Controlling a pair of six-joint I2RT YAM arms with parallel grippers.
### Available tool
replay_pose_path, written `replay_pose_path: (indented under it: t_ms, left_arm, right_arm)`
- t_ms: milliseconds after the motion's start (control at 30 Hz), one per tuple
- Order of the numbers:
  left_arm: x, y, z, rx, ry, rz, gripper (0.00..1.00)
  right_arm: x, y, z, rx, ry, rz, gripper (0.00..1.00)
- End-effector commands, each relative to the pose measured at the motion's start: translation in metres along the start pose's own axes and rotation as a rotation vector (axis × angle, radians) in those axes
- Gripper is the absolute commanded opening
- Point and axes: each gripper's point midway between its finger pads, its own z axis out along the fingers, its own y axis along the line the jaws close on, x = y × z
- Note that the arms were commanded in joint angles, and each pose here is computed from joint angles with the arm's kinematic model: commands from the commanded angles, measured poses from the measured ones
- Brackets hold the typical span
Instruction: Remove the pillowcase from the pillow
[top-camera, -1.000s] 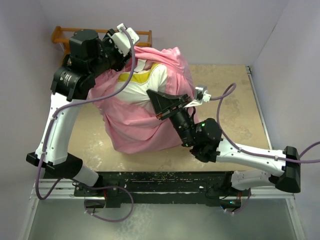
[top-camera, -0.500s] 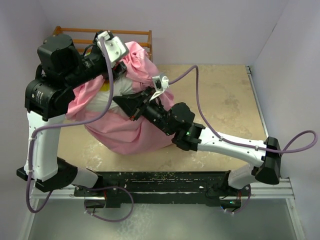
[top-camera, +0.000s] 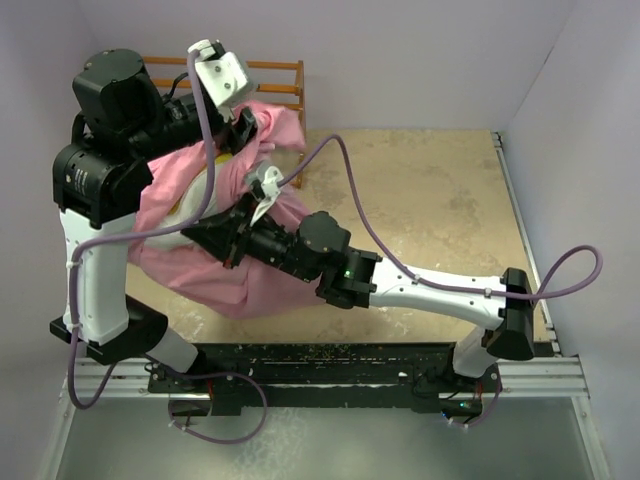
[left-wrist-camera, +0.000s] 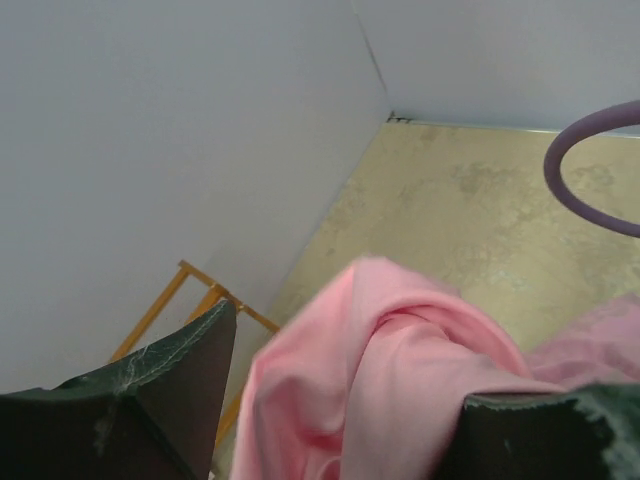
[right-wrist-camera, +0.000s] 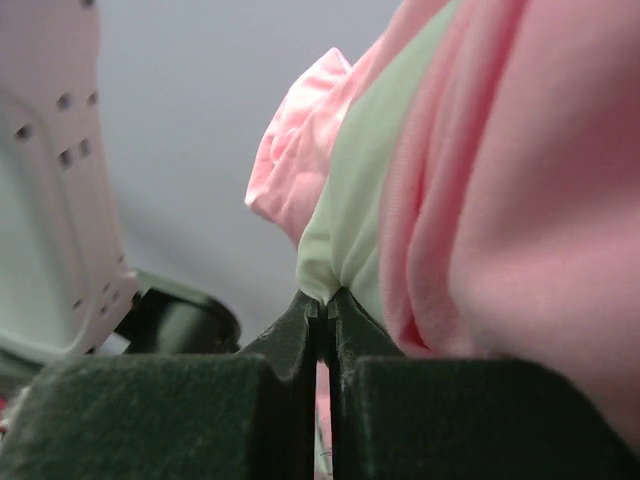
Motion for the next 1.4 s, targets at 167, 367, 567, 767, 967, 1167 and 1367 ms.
replay_pose_path:
  t_ms: [167,367,567,767,967,1167,1367]
  left_arm:
    - [0.037,-0.004,0.029,0.015,0.086,-0.105,0.47]
    - [0.092,-0.003,0.059,-0.008,0.250,-0.236,0.38]
    - [0.094,-0.039,0.074,0.162,0.225,-0.398,0.43]
    - [0.138,0.003,0.068,-0.043,0.345,-0.332,0.53]
    - [0.141,0.059,0.045,-0.288,0.374,-0.302,0.91]
    - [0.068,-0.002,0.034,0.058,0.137,-0.352,0.95]
    - [0.009,-0.025,0.012,0.197,-0.020,-0.355,1.00]
  right_arm:
    - [-0.023,0.079,-0.040,-0.334,-0.026,-0.060,0.00]
    - [-0.031,0.109,-0.066,-0.495,-0.007,-0.076,0.00]
    - [-0.042,0.128,-0.086,-0.602,-0.003,-0.050,0.00]
    - [-0.102,0.106,-0.135,-0.469,-0.167,-0.126,0.00]
    - [-0.133,0.062,-0.176,-0.325,-0.273,-0.128,0.00]
    - [-0.118,0.058,-0.164,-0.377,-0.204,-0.111,0.00]
    - [-0.091,0.057,-0.120,-0.506,-0.038,-0.051,0.00]
